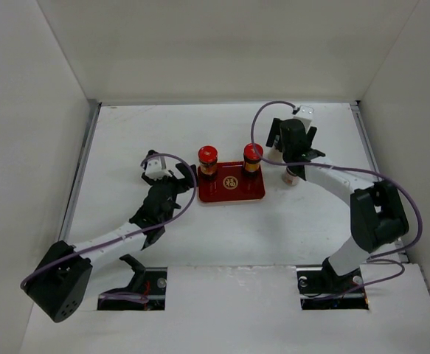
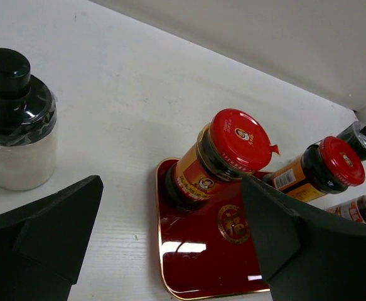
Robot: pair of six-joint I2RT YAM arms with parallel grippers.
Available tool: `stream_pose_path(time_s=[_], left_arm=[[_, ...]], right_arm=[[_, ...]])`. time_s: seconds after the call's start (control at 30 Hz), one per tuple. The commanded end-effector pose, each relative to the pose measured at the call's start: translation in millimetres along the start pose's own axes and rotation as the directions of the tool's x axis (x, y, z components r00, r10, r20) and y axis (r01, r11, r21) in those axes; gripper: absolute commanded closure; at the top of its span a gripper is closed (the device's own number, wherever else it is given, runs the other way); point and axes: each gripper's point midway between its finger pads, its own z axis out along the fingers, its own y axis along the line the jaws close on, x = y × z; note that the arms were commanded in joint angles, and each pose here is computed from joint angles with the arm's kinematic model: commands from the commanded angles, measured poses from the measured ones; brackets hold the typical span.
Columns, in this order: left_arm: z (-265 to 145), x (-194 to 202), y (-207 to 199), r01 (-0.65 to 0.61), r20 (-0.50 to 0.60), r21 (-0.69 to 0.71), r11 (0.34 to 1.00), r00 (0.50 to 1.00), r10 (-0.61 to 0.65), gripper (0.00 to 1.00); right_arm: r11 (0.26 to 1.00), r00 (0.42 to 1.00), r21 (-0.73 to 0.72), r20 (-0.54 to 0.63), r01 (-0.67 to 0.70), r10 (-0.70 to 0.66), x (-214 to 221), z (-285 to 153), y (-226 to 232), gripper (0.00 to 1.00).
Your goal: Organize the condiment bottles
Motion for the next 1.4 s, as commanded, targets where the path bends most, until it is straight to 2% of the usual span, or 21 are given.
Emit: stream_pose_path(time_s=[0.0,0.27,0.53,0.73,0.87,0.93,1.0,1.07,1.13,1.2,1.3,1.37], left_arm=[[2.6,-5.0,-11.0,0.043,0.015,0.048,0.998,0.999,-0.044,0.07],[7.5,1.5,-7.9,0.043,-0.003,0.039,0.998,0.999,-0.043,0.07],[10.7,5.8,-6.5,0.041,-0.012,0.033,0.999,0.999,-0.04,0.07],[10.8,9.9,-12.4,0.044,-0.031,0.058,0.997,0.999,-0.043,0.07],[10.7,10.9,-11.8,0.045,-0.034,0.058,0.997,0.999,-0.043,0.07],[10.5,8.9,-12.4,0.047,-0.029,0.06,0.997,0.999,-0.046,0.07],[11.0,9.2,-10.4,0.048,-0.029,0.055,0.997,0.999,-0.046,0.07],[11.0,9.8,-10.5,0.049,-0.031,0.056,0.997,0.998,-0.047,0.07],[10.1,7.5,-12.9,0.053,-0.028,0.065,0.996,0.998,-0.051,0.07],[10.4,6.7,-11.1,0.053,-0.025,0.06,0.997,0.998,-0.051,0.07],[10.8,7.4,-8.5,0.054,-0.026,0.054,0.997,0.998,-0.053,0.07],[9.8,6.0,-9.7,0.057,-0.023,0.059,0.997,0.998,-0.056,0.07]], right_arm=[[0.999,0.999,-0.045,-0.03,0.013,-0.014,-3.8,7.7,8.2,0.0],[0.997,1.0,-0.082,-0.029,0.004,-0.006,-2.6,23.3,14.4,0.0],[0.998,1.0,-0.056,0.018,0.012,-0.011,-14.1,32.4,14.2,0.12],[0.999,0.999,-0.026,0.041,0.034,-0.033,-22.6,39.1,13.1,0.11],[0.999,0.998,-0.027,0.052,0.043,-0.042,-28.3,41.1,14.7,0.26],[0.999,0.998,-0.025,0.053,0.048,-0.047,-29.1,40.6,14.3,0.29],[0.998,0.998,-0.033,0.046,0.052,-0.05,-29.9,40.3,15.4,0.28],[0.997,0.997,-0.034,0.021,0.071,-0.07,-23.2,42.4,17.8,0.18],[0.996,0.996,-0.021,0.001,0.086,-0.086,-15.8,45.5,15.3,0.15],[0.996,0.996,-0.018,-0.011,0.083,-0.083,-10.9,47.0,12.8,0.18],[0.997,0.997,-0.012,-0.003,0.08,-0.08,-13.0,46.6,11.1,0.31],[0.997,0.997,-0.01,0.012,0.073,-0.073,-19.0,44.1,10.6,0.35]])
